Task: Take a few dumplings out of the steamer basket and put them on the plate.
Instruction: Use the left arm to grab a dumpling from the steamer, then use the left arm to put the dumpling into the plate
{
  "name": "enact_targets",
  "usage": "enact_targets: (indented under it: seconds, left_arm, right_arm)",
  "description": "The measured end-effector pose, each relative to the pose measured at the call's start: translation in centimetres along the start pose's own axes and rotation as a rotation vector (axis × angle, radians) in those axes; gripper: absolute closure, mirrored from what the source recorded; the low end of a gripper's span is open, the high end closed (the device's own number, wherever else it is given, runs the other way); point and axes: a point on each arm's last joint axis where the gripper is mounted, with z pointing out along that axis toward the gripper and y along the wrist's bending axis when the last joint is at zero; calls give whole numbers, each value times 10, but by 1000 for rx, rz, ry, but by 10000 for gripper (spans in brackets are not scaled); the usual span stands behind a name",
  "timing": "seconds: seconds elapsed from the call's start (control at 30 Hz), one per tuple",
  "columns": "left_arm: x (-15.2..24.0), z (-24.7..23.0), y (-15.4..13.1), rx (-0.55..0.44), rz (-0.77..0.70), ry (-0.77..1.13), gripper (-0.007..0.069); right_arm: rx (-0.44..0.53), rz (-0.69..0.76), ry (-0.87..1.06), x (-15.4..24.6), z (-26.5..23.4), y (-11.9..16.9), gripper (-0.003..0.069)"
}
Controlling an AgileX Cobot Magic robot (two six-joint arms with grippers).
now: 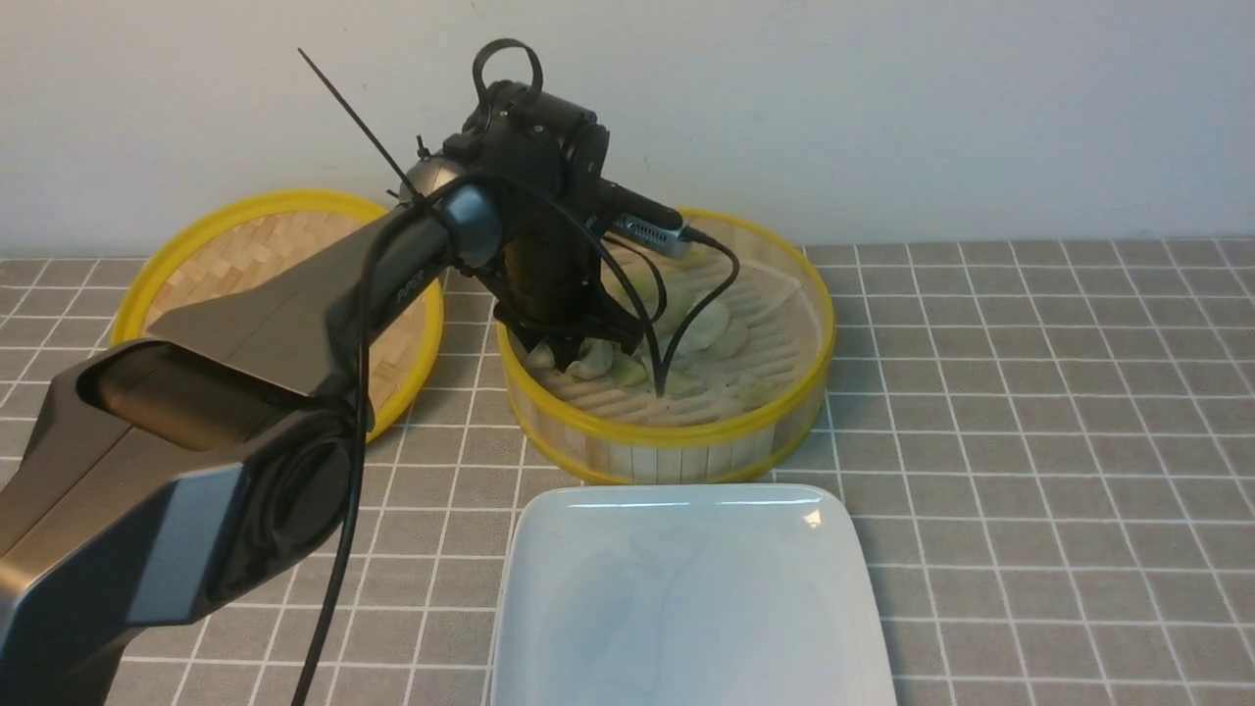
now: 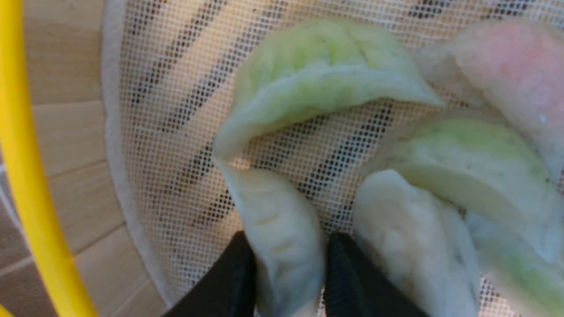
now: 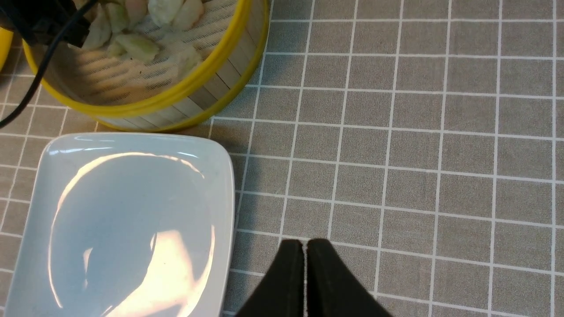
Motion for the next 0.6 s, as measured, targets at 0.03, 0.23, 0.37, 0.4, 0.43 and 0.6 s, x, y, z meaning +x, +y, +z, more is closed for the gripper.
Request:
enact_targets:
  seconds: [0.03,0.23,0.37,0.4,0.43,0.6]
  left_arm:
    - [-2,-4,0,2,1,-6,448]
    - [-17,-71,8,9,-5,-174,448]
    - [-10,-150,8,112,-33,-313,448]
    - [-5,-169,7,146,-31,-335,448]
    - [1,-178,5,179,-31,-334,448]
    - [50,-200,-20,337,-27,-227,448]
  right_arm:
    - [0,0,0,0,0,0,659]
    - [0,0,0,0,0,0,659]
    - [0,0,-3,0,0,0,659]
    - [0,0,-6,-1,0,0,659]
    - [1,0,-12,-1,0,0,659]
    - [2,-2,-34,-3,0,0,659]
